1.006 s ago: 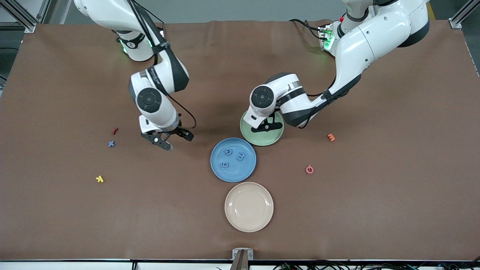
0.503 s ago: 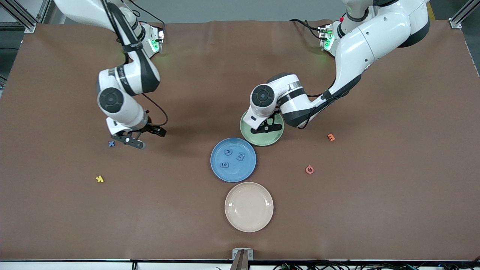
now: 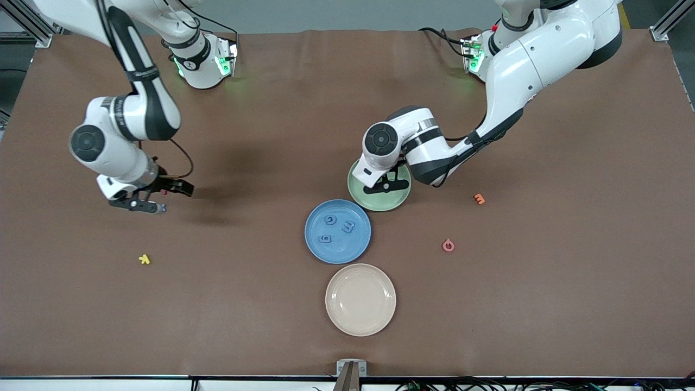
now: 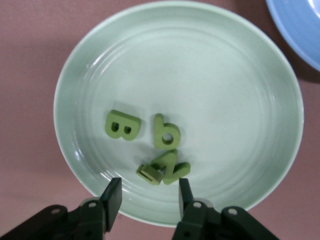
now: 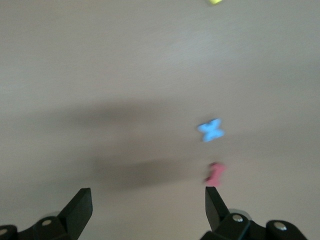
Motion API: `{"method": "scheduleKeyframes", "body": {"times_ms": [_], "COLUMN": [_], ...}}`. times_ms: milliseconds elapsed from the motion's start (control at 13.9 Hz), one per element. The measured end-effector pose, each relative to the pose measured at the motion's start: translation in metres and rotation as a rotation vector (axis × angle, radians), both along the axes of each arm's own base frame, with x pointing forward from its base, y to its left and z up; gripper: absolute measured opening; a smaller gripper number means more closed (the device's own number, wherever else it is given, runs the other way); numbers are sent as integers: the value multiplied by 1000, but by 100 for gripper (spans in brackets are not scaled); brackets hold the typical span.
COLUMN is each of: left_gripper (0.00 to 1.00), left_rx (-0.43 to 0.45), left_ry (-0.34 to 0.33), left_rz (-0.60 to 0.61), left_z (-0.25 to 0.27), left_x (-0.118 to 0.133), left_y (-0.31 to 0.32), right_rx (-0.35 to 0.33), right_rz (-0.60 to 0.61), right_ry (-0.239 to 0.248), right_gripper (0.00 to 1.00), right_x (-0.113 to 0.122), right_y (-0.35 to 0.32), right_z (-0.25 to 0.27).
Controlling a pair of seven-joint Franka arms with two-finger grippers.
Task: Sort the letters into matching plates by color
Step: 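Grasp blue x with the right gripper while the left gripper withdraws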
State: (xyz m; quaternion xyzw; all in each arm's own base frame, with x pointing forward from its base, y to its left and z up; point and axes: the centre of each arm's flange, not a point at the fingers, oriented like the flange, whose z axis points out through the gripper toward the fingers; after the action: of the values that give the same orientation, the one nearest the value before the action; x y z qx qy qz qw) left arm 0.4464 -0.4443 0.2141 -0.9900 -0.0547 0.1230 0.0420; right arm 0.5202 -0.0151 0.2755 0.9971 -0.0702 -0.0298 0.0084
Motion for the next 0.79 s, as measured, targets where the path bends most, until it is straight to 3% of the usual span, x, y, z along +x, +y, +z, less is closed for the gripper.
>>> {"method": "scheduleKeyframes", "body": {"times_ms": [144, 216, 431, 790], "left_gripper": [57, 63, 96, 100], "left_rx": [-6, -14, -51, -86], "left_ry": [-13, -25, -75, -94], "left_rz": [17, 33, 92, 143], "left_z": [4, 10, 39, 60], "left_x": [10, 19, 54, 81], "left_y": [5, 8, 18, 43], "right_rx": [1, -1, -13, -28], "right_rz": [27, 47, 96, 112], "right_ry": [-35, -52, -88, -77], "right_gripper": [100, 100, 100, 100], "right_x": [1, 1, 0, -4], "right_y": [-34, -43, -58, -58], "right_z": [1, 0, -22, -79]}}
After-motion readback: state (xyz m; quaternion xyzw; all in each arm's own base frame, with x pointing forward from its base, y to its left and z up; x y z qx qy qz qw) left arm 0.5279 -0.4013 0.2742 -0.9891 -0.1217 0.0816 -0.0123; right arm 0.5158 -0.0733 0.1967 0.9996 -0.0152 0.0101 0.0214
